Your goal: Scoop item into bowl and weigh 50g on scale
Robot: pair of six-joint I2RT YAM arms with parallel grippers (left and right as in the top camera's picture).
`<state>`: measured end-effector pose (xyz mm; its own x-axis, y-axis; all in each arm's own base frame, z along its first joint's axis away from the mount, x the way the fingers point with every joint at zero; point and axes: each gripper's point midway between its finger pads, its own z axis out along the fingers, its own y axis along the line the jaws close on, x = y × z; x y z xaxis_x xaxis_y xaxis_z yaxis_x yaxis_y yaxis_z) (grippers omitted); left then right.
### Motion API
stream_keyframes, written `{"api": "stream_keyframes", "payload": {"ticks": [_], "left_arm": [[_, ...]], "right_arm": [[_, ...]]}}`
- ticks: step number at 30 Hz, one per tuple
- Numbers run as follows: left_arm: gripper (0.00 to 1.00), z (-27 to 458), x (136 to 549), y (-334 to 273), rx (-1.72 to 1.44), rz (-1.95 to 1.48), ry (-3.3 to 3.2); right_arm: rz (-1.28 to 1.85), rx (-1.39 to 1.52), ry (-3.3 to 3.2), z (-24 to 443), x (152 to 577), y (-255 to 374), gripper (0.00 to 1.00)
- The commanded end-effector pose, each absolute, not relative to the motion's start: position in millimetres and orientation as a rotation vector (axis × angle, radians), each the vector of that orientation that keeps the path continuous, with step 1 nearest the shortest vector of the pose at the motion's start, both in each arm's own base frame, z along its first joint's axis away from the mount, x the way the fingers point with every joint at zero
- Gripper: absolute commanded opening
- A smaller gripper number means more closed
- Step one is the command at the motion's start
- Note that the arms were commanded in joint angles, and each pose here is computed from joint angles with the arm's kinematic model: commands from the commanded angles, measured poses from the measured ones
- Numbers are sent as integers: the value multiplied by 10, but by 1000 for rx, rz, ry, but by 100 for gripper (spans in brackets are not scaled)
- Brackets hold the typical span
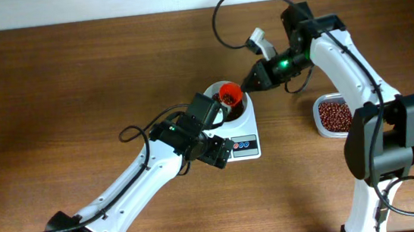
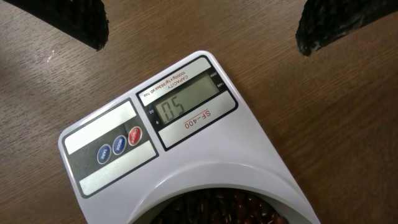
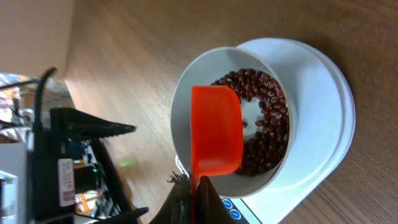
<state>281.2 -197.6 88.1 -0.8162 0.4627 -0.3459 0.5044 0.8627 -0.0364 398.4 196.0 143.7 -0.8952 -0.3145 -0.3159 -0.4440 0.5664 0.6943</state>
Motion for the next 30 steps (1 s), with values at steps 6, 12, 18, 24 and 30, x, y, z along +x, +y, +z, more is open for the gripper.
{"api": "stream_keyframes", "payload": {"ticks": [6,12,18,24,30], "left_arm": [[99,917,2808,-1977,712,-181,2698],[99,917,2804,-1981,714,-181,2698],[99,917,2800,-1988,717,-182,2697],[99,917,2800,-1988,717,-182,2697],[99,917,2800,-1988,717,-182,2697]], "right_arm": [[1454,-519,2504,1658,4118,1892,4],[1451,-516,2502,1658,4129,1877,4],[1441,-534,2487,1660,4146,1878,4],[1441,-534,2487,1660,4146,1878,4],[1491,-467,2494,1851,4140,1884,4]]}}
